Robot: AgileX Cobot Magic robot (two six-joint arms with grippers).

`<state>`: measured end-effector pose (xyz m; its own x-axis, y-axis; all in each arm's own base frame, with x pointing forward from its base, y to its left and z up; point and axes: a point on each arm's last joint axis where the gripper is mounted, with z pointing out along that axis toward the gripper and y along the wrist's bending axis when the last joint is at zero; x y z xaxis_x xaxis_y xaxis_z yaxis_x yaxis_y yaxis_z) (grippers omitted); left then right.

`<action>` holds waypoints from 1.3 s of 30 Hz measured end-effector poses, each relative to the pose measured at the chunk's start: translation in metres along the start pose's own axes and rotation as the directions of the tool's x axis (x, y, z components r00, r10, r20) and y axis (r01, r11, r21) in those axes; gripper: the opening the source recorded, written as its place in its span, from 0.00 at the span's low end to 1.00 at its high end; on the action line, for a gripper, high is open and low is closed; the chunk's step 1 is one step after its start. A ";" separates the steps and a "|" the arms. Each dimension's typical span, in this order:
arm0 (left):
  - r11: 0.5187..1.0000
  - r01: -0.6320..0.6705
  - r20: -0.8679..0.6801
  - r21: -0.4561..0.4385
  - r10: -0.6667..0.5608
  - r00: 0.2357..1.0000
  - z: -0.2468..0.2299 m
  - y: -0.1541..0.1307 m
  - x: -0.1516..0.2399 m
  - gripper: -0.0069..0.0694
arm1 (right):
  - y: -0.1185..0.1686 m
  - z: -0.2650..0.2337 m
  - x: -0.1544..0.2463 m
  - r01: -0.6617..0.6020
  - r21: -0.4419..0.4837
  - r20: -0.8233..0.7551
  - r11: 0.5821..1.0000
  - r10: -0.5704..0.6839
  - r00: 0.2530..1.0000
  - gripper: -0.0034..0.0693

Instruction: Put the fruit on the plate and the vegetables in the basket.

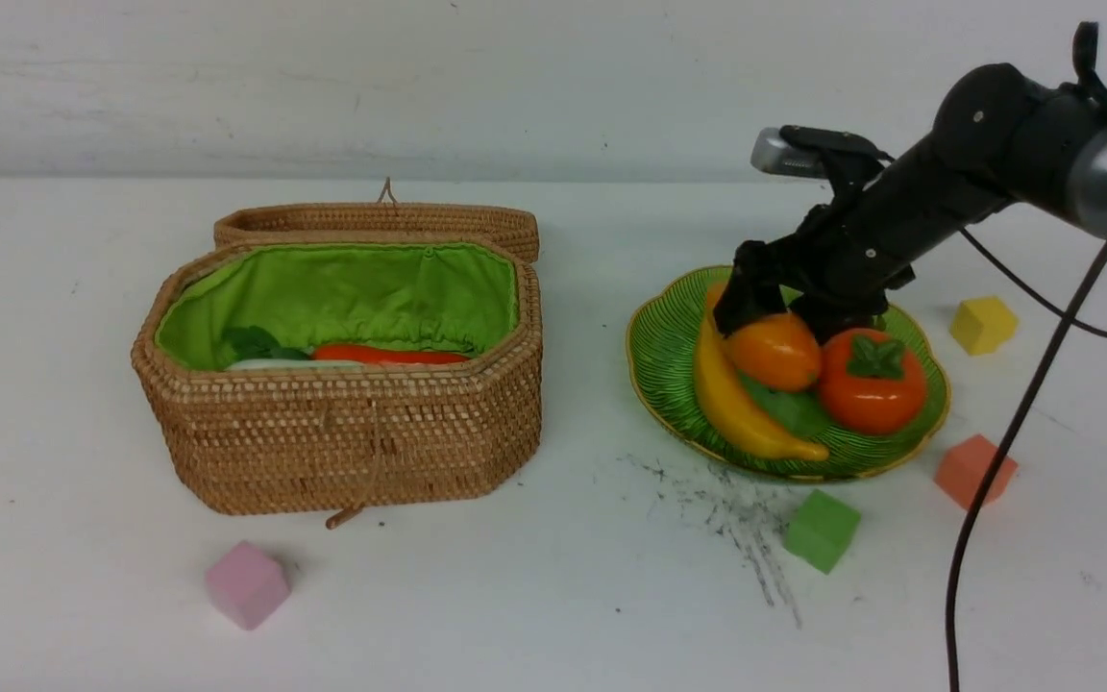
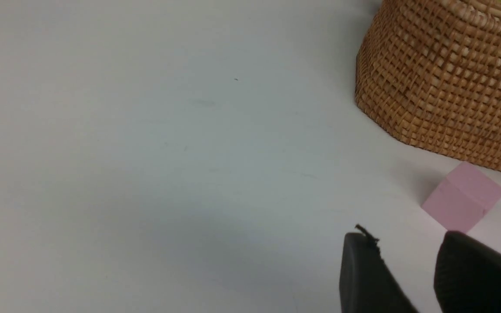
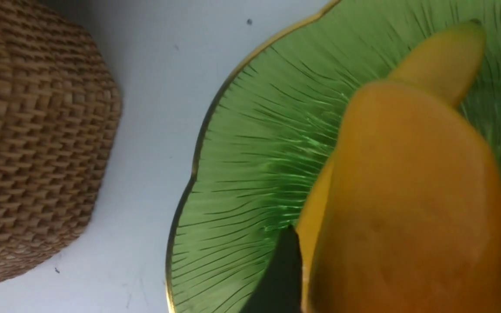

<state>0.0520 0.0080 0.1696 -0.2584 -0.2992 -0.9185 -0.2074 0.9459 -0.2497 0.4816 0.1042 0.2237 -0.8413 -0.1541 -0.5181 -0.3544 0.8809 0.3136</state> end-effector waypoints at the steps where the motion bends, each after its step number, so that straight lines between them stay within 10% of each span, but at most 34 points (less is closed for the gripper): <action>1: 1.000 0.000 0.000 0.000 0.000 1.000 0.000 0.000 0.000 0.40 | 0.000 0.000 0.000 -0.001 -0.001 0.000 1.000 0.001 1.000 0.97; 13: 1.000 0.000 0.000 0.000 0.000 1.000 0.000 0.000 0.000 0.40 | 0.020 -0.061 -0.004 0.039 -0.038 -0.028 0.999 -0.040 0.999 0.80; 23: 1.000 0.000 -0.001 0.000 0.000 1.000 0.000 0.000 0.000 0.40 | 0.023 -0.231 0.020 0.052 0.196 0.069 0.979 -0.067 0.995 0.31; 28: 1.000 0.000 -0.001 0.000 0.000 1.000 0.000 0.000 0.000 0.40 | 0.035 -0.285 0.078 0.010 0.287 0.104 0.958 -0.041 0.994 0.05; 39: 1.000 0.000 -0.001 0.000 0.000 1.000 0.000 0.000 0.000 0.40 | 0.069 -0.283 0.239 -0.025 0.414 0.398 0.910 -0.156 0.904 0.04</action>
<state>0.0520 0.0080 0.1695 -0.2593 -0.2993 -0.9183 -0.2077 0.9458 -0.2496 0.1403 0.0018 0.3467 -0.5425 -0.0986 -0.8342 -0.1327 0.9907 -0.0308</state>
